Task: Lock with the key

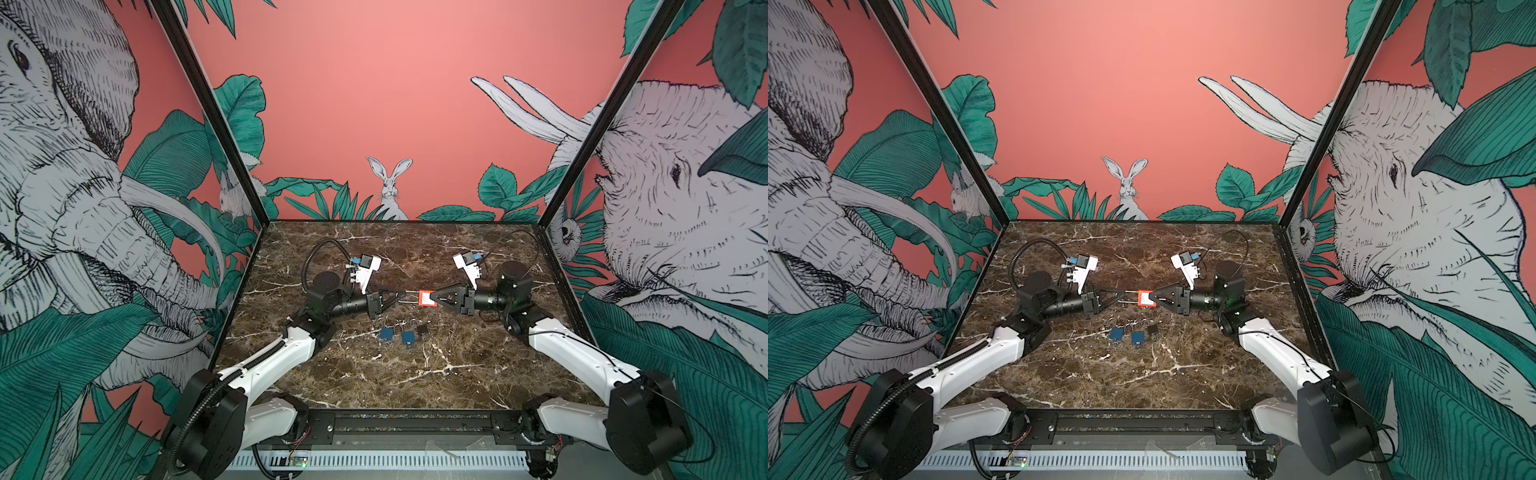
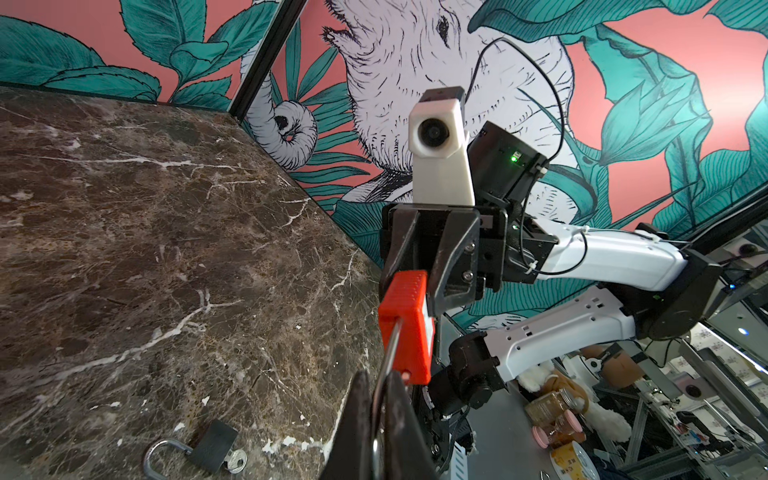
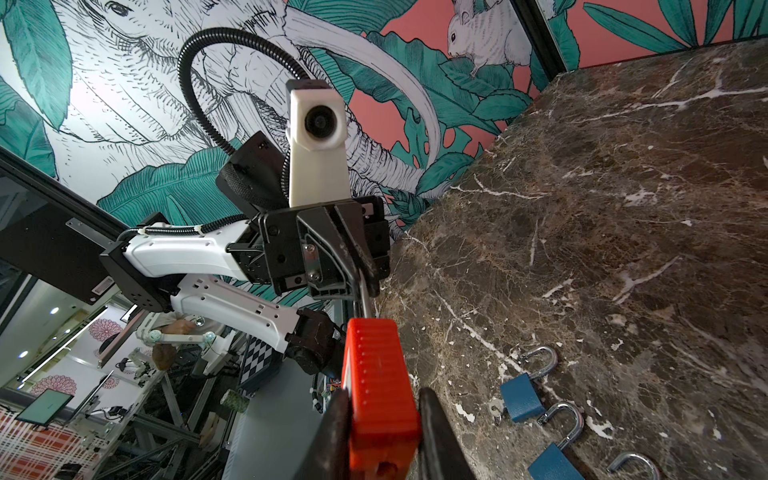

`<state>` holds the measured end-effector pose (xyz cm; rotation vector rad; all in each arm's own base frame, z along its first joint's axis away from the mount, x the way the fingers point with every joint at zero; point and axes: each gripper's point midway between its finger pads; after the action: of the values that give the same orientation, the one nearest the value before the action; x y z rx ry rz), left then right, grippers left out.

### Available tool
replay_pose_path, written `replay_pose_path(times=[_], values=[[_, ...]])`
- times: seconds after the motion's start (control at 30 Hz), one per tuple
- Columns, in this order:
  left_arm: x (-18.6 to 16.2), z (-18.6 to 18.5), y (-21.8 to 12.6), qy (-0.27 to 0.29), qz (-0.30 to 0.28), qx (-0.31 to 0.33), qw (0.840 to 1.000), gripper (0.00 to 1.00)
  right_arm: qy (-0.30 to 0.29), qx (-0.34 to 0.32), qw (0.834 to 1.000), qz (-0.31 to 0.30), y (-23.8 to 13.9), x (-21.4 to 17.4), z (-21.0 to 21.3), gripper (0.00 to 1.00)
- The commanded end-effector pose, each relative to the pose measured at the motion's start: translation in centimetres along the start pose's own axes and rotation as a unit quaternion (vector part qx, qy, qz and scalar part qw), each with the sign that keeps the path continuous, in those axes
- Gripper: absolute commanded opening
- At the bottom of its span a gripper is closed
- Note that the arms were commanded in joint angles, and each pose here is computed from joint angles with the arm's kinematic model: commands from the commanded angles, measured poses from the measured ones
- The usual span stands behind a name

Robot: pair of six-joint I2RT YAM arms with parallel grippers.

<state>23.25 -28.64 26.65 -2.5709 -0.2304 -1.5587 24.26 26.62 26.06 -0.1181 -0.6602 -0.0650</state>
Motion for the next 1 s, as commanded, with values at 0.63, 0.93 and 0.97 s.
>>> replay_pose_path(times=[0.63, 0.93, 0.97], values=[[-0.6, -4.5, 0.3, 0.093, 0.012, -0.090, 0.992, 0.00, -0.009, -0.004, 1.000, 0.014, 2.0, 0.2, 0.2, 0.00], [-0.7, -6.3, 0.4, 0.123, 0.013, -0.113, 0.986, 0.00, 0.029, 0.009, 1.000, 0.004, 2.7, 1.3, -0.1, 0.00], [-0.6, -6.2, 0.4, 0.124, 0.011, -0.109, 0.986, 0.00, 0.043, 0.012, 0.999, 0.003, 2.9, 1.5, -0.2, 0.00]])
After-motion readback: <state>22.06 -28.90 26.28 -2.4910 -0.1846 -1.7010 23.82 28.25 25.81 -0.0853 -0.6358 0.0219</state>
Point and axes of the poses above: each gripper's point midway between its finger pads, its own y axis out along the fingers, its own z axis along the line the jaws close on, x = y × z, and after that the axes turned 11 degrees about y, right-handed
